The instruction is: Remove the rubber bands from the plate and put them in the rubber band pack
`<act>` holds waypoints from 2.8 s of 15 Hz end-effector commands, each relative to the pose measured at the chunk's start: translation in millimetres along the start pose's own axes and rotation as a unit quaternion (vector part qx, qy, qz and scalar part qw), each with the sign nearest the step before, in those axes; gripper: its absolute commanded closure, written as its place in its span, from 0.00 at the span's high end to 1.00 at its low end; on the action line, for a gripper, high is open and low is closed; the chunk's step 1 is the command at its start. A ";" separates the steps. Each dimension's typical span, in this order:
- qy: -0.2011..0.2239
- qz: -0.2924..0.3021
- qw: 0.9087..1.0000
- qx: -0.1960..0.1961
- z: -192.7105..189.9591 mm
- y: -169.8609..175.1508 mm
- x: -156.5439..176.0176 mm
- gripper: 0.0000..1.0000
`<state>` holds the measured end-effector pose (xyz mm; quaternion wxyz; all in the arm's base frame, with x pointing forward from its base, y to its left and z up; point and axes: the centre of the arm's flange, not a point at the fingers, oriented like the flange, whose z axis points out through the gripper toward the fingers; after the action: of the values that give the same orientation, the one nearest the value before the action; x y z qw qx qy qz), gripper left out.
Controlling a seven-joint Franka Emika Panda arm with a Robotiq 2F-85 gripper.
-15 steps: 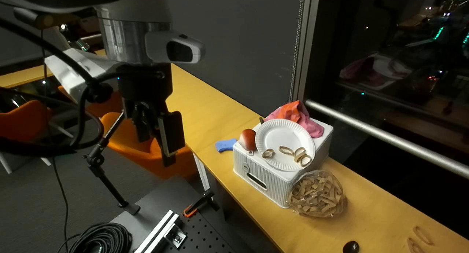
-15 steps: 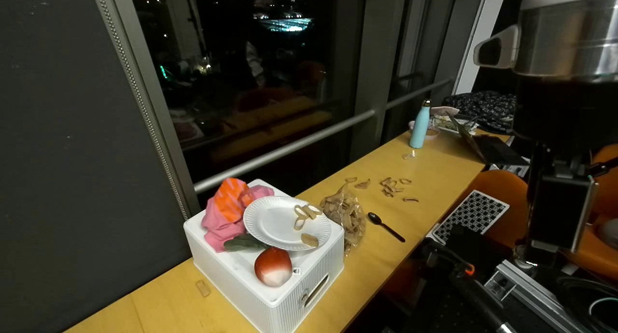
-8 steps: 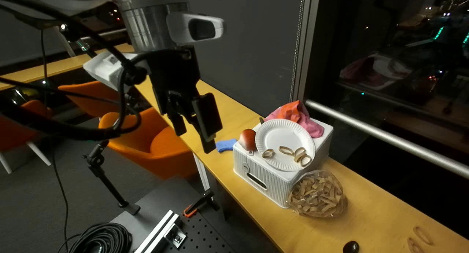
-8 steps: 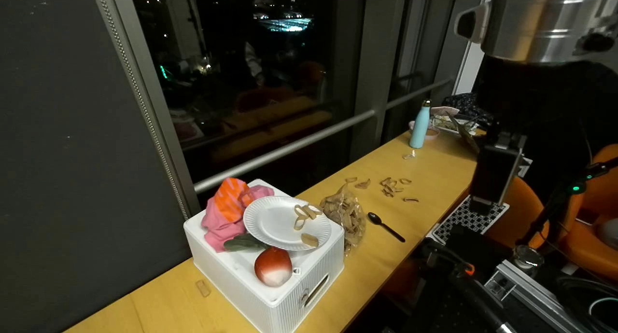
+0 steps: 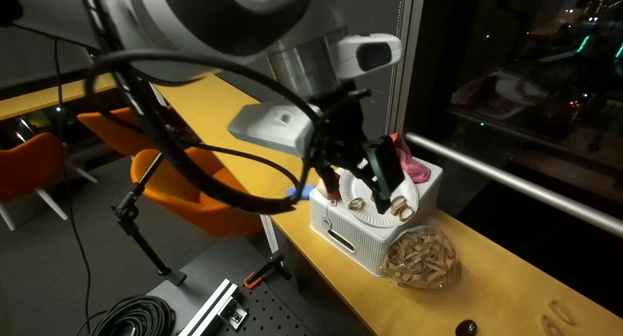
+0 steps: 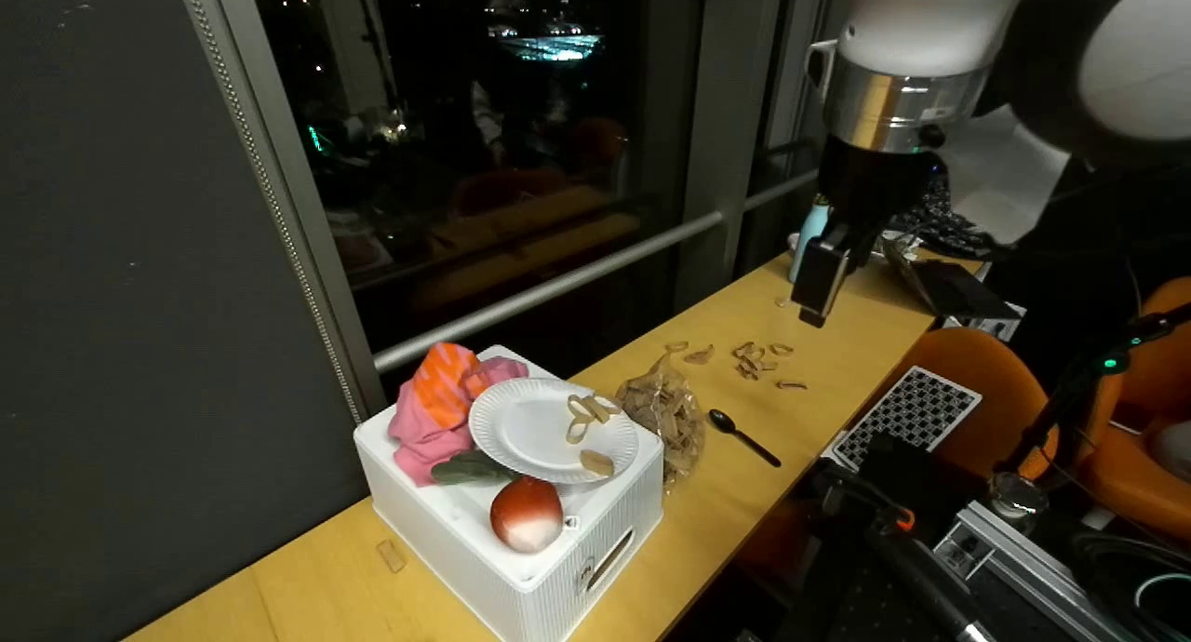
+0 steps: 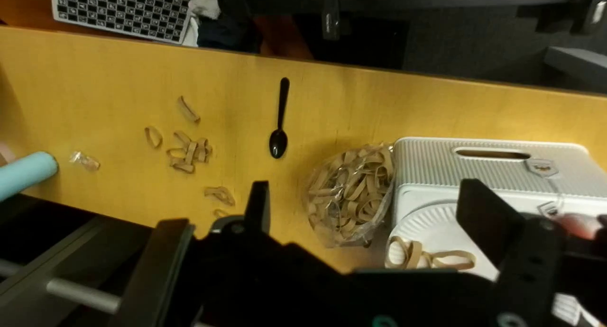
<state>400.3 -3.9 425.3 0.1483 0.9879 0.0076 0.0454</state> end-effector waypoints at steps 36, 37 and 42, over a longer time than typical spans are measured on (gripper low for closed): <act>0.172 0.019 0.974 0.143 184.6 -102.7 135.2 1.00; 0.168 0.028 0.975 0.146 187.8 -96.1 137.1 1.00; 0.163 0.053 0.974 0.150 218.5 -84.9 146.0 1.00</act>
<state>557.7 23.5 215.4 0.0061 0.9788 -0.0027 0.2045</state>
